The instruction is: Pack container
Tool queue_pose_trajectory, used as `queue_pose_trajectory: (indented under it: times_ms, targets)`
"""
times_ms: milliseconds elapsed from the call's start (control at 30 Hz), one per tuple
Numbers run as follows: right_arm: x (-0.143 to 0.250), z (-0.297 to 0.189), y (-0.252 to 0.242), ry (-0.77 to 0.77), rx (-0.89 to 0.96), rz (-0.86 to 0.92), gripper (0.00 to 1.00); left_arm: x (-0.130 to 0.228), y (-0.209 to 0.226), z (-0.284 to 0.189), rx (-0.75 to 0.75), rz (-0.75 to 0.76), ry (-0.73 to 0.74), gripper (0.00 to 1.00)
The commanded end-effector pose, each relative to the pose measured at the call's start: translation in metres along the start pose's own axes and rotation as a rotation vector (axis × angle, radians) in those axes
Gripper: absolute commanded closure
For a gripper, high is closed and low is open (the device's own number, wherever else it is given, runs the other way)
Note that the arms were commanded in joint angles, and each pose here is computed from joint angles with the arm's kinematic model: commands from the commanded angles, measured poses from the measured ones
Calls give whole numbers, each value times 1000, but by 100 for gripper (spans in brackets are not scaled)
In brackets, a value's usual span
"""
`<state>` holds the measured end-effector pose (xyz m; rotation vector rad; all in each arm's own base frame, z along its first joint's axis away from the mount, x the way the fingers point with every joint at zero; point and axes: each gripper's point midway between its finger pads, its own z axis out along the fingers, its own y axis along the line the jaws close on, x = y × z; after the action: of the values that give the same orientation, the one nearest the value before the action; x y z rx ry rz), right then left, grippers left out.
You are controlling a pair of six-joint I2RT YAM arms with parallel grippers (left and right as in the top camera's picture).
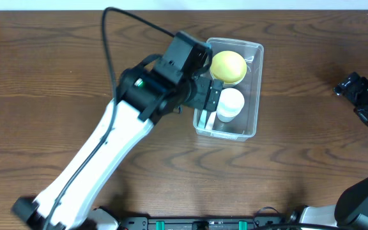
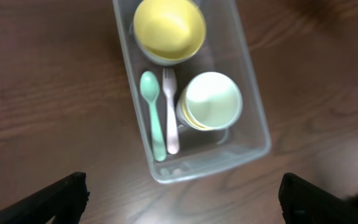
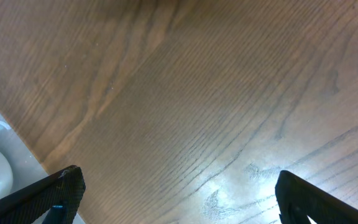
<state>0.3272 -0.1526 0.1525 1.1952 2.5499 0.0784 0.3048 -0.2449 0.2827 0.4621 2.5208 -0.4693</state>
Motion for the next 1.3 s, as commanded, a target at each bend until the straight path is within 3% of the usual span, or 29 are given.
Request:
queue_pose_trajectory:
  times_ms: [0, 100, 333, 600, 833, 967, 1267]
  targets:
    - [0, 1, -2, 3, 6, 14, 1, -9, -1, -40, 7, 6, -101, 2]
    - [0, 1, -2, 3, 6, 15, 1, -10, 10, -66, -53, 58, -165, 2]
    - [0, 1, -2, 3, 6, 14, 1, -9, 45, -148, -228, 24, -382, 2]
    - [0, 1, -2, 3, 6, 15, 1, 30, 86, -214, -399, -18, -487, 2]
    - [0, 1, -2, 3, 6, 15, 1, 62, 104, -210, -461, -17, -446, 2]
    - [0, 1, -2, 3, 6, 15, 1, 82, 124, -198, -494, -125, -447, 2]
    - [0, 1, -2, 3, 6, 14, 1, 121, 164, -133, -477, -267, -518, 2]
